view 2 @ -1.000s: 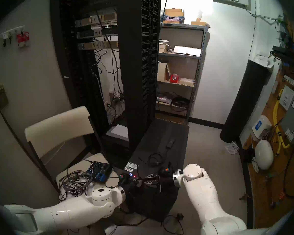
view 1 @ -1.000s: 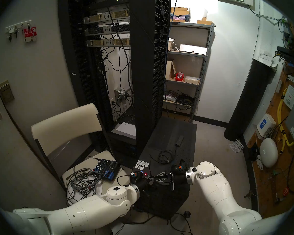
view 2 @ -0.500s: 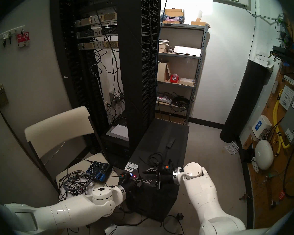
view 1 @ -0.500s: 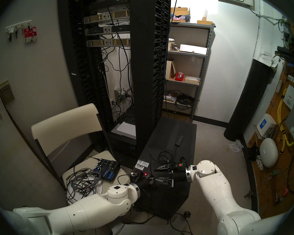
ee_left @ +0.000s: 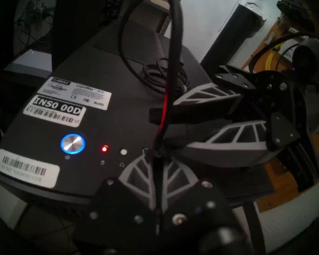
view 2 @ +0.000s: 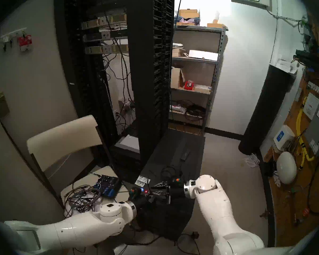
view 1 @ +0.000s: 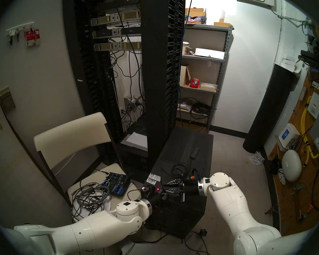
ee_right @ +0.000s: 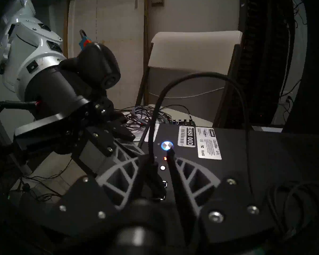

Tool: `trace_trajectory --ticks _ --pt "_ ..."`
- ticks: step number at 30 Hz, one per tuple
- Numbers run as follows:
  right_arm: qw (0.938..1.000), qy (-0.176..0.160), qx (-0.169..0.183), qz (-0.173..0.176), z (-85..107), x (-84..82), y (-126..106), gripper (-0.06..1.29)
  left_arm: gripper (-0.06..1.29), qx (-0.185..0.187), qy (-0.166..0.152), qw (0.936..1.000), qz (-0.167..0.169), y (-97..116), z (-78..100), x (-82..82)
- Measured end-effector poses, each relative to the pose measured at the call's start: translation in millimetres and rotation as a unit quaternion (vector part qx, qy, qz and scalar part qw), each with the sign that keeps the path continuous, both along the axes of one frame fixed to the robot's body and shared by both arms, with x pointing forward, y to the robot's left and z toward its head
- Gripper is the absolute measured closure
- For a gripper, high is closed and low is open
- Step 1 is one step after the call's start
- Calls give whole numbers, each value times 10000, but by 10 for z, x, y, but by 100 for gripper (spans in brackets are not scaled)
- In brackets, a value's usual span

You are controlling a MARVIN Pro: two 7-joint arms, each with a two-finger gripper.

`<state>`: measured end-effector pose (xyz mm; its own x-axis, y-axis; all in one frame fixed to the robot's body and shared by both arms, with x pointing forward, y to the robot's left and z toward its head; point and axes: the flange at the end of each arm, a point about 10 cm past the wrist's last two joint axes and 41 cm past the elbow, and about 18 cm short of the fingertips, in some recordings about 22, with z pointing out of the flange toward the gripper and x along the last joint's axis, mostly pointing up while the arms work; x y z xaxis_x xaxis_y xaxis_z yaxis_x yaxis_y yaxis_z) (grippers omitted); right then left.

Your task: Insert the cable into the workstation's USB slot

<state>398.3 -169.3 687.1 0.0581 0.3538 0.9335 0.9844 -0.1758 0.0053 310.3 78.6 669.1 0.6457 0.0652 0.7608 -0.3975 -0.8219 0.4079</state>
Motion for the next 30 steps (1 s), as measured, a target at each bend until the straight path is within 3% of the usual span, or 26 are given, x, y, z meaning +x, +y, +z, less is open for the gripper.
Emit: trace_trajectory --ticks 14,25,27,28,30 --pt "9997 145 -4 204 18 -27 116 86 121 22 -8 10000 -1 -3 2 -9" --pt "9997 191 -110 80 -18 -10 118 87 122 40 -9 10000 -3 1 5 -18" --pt "9997 203 -123 64 -31 -10 116 92 122 40 -9 10000 -2 1 6 -19" --pt "9997 207 -135 50 -40 -8 116 110 122 40 -11 10000 -1 1 8 -19" --pt "9997 190 -136 47 -41 1 124 116 122 42 -14 10000 1 2 12 -18"
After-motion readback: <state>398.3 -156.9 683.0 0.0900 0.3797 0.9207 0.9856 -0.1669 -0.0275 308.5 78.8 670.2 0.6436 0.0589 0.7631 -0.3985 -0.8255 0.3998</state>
